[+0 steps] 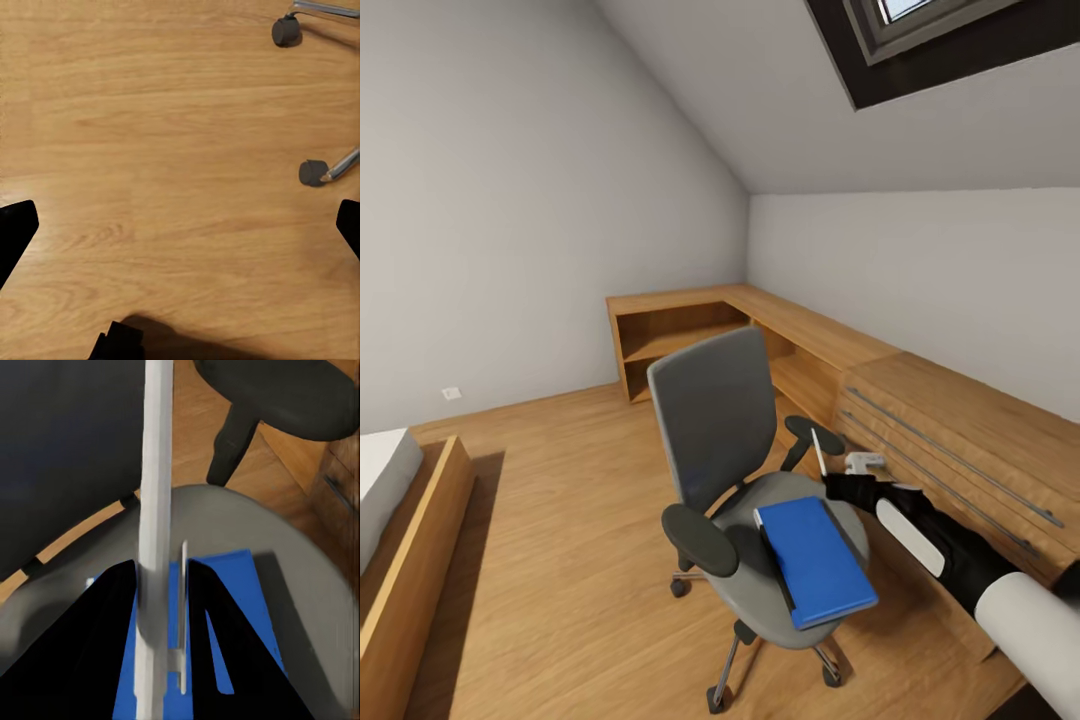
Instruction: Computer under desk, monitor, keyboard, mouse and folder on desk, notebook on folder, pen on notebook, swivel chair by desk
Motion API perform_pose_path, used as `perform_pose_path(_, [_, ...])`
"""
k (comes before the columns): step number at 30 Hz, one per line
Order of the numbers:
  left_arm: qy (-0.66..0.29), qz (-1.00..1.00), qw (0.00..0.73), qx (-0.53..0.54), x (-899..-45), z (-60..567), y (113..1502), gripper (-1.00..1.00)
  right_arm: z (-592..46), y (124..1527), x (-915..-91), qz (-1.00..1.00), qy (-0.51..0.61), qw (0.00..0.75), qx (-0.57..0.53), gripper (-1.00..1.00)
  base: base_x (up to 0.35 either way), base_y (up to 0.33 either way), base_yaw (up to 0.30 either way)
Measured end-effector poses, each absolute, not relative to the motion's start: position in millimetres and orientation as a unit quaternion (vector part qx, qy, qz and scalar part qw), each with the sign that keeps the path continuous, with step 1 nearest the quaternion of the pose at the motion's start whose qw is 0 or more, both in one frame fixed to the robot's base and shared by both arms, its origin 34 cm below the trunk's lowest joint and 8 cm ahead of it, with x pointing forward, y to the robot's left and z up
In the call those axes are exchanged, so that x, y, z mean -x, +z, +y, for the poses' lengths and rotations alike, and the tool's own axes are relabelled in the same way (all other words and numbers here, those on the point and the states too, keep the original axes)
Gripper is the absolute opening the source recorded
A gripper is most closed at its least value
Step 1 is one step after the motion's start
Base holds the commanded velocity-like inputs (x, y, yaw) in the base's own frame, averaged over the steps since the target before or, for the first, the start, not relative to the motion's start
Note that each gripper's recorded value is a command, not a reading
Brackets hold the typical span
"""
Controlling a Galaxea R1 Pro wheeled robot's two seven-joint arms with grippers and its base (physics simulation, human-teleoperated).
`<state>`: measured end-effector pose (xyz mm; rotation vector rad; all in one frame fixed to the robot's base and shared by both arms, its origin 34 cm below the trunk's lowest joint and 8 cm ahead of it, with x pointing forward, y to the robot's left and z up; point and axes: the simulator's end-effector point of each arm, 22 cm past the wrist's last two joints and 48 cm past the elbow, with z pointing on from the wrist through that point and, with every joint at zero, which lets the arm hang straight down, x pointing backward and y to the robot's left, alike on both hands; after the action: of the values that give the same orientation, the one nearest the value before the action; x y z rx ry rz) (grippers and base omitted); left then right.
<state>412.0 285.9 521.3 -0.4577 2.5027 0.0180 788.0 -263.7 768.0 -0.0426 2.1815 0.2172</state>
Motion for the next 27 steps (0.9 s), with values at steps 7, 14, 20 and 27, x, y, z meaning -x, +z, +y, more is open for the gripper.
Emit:
perform_pose_path(7, [0.008, 0.928, 0.325, 0.18, -425, 290, 544, 1.0, -257, 802, -770, 0.872, 0.06, 0.486, 0.008, -1.0, 0.0, 0.0, 0.0])
perform_pose_path(14, [0.005, 0.908, 0.373, 0.19, -440, 290, 570, 1.0, -247, 820, -759, 0.868, 0.066, 0.492, 0.007, -1.0, 0.0, 0.0, 0.0])
perform_pose_path(20, [0.005, 0.907, 0.375, 0.19, -441, 290, 581, 1.0, -246, 832, -759, 0.867, 0.066, 0.494, 0.007, -1.0, 0.0, 0.0, 0.0])
perform_pose_path(27, [0.005, 0.907, 0.376, 0.19, -442, 290, 593, 1.0, -249, 852, -759, 0.862, 0.066, 0.502, 0.012, -1.0, 0.0, 0.0, 0.0])
